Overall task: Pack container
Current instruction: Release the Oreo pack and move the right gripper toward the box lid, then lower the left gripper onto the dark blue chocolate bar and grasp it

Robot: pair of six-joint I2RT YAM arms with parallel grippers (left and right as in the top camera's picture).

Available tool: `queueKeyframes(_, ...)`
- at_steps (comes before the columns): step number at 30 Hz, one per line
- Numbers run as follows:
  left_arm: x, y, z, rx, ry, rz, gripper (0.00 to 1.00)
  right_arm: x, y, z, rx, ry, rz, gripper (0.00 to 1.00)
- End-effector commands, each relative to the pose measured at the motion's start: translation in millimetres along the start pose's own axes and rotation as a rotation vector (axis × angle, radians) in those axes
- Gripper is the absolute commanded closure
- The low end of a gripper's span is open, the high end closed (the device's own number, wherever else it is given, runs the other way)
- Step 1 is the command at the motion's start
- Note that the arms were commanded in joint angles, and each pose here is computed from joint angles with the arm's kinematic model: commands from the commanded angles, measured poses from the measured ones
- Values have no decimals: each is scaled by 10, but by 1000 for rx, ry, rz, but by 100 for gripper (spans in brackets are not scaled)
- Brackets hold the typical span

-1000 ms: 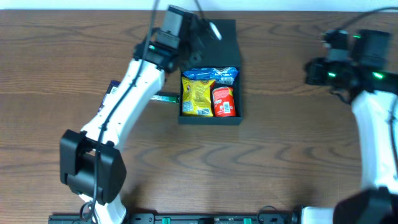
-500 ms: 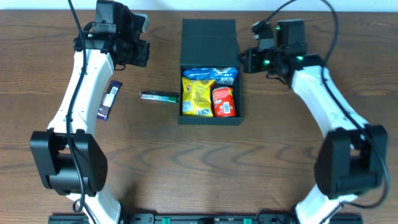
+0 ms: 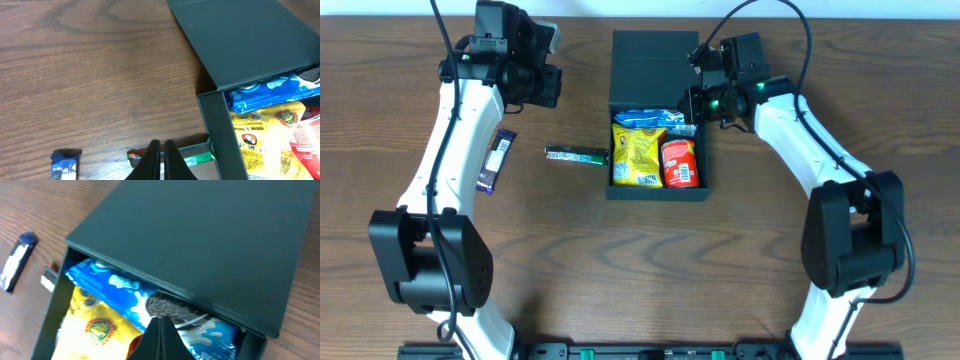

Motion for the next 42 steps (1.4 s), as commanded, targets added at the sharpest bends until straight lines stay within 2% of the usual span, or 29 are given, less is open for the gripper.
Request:
queueKeyframes(1,-21,6,9,7,-13,-3,94,-126,8,-79,-11,-39,8,99)
queueKeyframes(14,-21,6,9,7,-13,-4,94,-205,20,-143,-14,-50,18,99)
queueKeyframes(25,-19,3,5,8,-16,-2,94,358,497,212,102,-21,-94,99)
queueKeyframes(26,-21,1,2,8,-19,-1,87,462,525,243,120,-31,-99,99)
queueKeyframes(28,-21,1,2,8,-19,-1,81,593,549,258,130,-43,-107,99)
queueKeyframes(30,-21,2,2,8,-19,-2,70,752,569,248,143,-51,-119,99)
queueKeyframes(31,-21,2,-3,10,-24,-3,41,887,578,231,154,-58,-131,99)
queueKeyframes(32,-20,1,-20,9,-40,-4,5,1003,581,215,165,-65,-141,99)
queueKeyframes(38,-7,94,-121,-1,-159,-83,4,1548,508,160,217,-103,-165,99)
queueKeyframes(40,-8,17,-115,15,-143,-33,0,1677,451,134,212,-115,-153,99)
queueKeyframes(42,-7,-92,-82,35,-102,41,0,1746,409,113,215,-125,-141,99)
Point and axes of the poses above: each gripper's point midway between its finger pads, its own x axis back along the fingers, its own z axis along the line the jaws close on, y = z × x, the point moved 8 cm from there along x, back along the fingers, and after that the axes turned 15 degrees about -x, right-handed, at the moved point
